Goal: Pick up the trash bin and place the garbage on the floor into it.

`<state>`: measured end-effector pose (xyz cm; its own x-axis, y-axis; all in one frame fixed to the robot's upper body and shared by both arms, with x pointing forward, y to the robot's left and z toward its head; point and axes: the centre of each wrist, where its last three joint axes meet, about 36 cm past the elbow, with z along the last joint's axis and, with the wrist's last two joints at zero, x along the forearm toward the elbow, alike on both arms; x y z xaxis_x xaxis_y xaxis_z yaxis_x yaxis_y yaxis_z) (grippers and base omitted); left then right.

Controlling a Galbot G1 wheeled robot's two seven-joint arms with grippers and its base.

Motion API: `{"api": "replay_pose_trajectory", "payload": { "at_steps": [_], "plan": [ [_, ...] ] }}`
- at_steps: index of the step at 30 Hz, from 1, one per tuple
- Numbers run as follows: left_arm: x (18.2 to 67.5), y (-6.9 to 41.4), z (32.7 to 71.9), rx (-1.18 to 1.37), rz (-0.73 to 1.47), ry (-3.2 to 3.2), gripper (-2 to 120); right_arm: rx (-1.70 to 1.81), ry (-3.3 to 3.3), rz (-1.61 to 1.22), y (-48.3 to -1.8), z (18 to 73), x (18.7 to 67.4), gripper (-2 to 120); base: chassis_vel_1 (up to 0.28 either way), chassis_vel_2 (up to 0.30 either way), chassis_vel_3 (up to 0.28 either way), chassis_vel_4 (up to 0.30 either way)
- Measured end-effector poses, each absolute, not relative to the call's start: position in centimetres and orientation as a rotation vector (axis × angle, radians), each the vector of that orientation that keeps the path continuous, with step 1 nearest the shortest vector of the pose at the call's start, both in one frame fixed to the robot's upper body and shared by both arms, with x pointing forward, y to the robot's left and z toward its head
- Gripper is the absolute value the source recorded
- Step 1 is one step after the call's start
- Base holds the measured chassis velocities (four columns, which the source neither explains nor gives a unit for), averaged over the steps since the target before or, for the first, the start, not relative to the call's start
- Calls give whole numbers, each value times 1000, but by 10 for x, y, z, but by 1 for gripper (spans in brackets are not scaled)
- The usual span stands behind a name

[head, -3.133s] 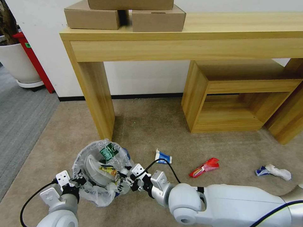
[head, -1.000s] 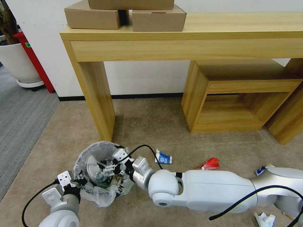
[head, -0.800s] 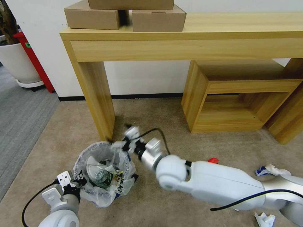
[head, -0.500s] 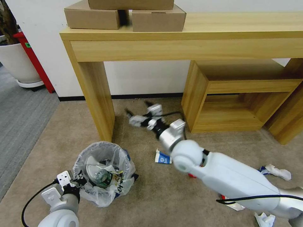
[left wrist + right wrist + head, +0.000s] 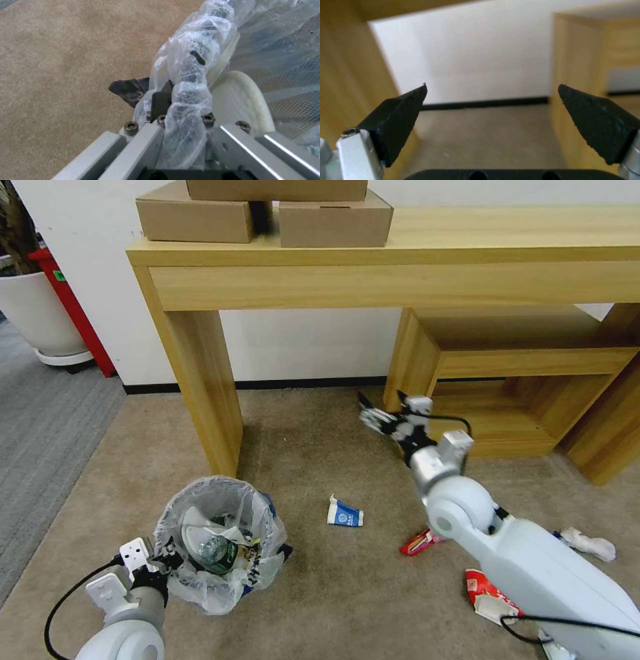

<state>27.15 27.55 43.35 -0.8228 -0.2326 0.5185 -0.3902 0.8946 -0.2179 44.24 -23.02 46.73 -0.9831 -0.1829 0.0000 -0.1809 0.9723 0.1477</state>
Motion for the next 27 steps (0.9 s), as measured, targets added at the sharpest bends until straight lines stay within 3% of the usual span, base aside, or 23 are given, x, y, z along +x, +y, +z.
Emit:
{"api": "replay_pose_trajectory", "payload": {
  "at_steps": [9, 27],
  "plan": [
    [274, 277, 434, 413, 425, -2555, 0, 66, -3029, -111, -253, 443, 422, 100, 0, 0, 0, 0],
    [268, 286, 442, 368, 342, -2566, 0, -43, -3010, -48, -268, 431, 415, 100, 0, 0, 0, 0]
  ]
}}
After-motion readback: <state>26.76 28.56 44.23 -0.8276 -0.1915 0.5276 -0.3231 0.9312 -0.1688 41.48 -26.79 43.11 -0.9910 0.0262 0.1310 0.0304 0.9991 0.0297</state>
